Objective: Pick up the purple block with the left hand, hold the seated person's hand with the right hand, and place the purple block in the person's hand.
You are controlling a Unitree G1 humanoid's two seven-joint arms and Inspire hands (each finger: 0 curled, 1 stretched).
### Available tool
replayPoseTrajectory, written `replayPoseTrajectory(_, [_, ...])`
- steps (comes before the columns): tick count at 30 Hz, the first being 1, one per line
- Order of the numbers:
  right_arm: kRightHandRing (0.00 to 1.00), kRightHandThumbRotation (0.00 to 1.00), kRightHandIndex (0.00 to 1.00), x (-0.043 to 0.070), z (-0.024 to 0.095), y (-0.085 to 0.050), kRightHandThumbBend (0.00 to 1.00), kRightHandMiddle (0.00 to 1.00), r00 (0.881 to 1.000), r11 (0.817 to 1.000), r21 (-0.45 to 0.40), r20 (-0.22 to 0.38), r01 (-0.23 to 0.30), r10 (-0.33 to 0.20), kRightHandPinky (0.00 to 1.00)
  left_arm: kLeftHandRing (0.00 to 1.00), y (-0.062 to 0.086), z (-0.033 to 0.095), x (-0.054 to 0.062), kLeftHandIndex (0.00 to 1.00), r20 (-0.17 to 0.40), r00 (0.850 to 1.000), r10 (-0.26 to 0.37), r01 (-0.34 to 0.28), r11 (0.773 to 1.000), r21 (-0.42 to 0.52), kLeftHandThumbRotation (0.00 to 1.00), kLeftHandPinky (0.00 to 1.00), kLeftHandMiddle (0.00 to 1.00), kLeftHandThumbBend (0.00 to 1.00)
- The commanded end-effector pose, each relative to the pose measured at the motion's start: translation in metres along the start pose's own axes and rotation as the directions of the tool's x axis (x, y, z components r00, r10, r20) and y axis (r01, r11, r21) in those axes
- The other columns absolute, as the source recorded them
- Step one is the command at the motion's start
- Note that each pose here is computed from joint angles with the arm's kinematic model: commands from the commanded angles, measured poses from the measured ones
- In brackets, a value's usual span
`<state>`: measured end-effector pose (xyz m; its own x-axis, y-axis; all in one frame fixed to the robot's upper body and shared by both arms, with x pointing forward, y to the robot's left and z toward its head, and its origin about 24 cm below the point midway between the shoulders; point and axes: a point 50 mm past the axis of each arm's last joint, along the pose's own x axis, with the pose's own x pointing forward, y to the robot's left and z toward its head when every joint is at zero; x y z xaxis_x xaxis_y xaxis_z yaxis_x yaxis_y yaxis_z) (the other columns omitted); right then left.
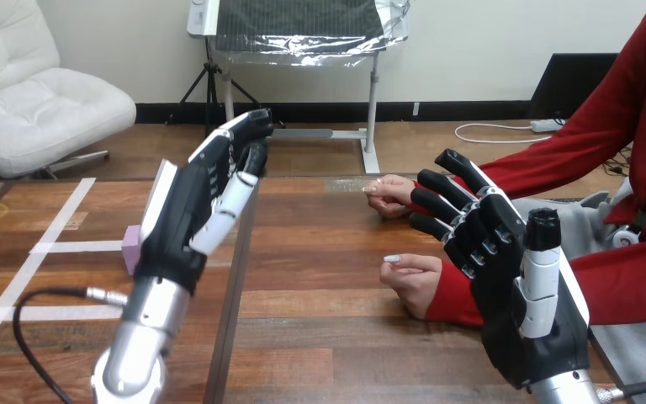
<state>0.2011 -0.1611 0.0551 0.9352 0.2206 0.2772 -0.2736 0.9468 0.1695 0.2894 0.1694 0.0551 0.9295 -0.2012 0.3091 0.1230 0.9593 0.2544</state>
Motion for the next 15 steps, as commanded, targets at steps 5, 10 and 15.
replayPoseTrajectory(5, [0.84,0.98,0.88,0.013,0.011,0.001,0.80,0.84,0.997,1.000,-0.013,0.068,-0.023,0.024,0.80,0.84,0.020,0.014,0.050,0.84,0.052,0.999,-0.011,0.003,0.988,0.152,0.76,0.78,0.85,0.42])
replayPoseTrajectory(10, [0.84,0.98,0.88,0.013,0.011,0.000,0.80,0.84,0.997,1.000,-0.015,0.069,-0.026,0.027,0.78,0.84,0.023,0.012,0.059,0.84,0.022,1.000,-0.018,0.014,0.981,0.194,0.74,0.76,0.86,0.46])
replayPoseTrajectory(15, [0.84,0.97,0.87,0.012,0.011,0.000,0.80,0.85,0.998,1.000,-0.013,0.065,-0.021,0.022,0.78,0.84,0.026,0.010,0.067,0.84,-0.005,1.000,-0.024,0.024,0.974,0.227,0.72,0.75,0.86,0.49])
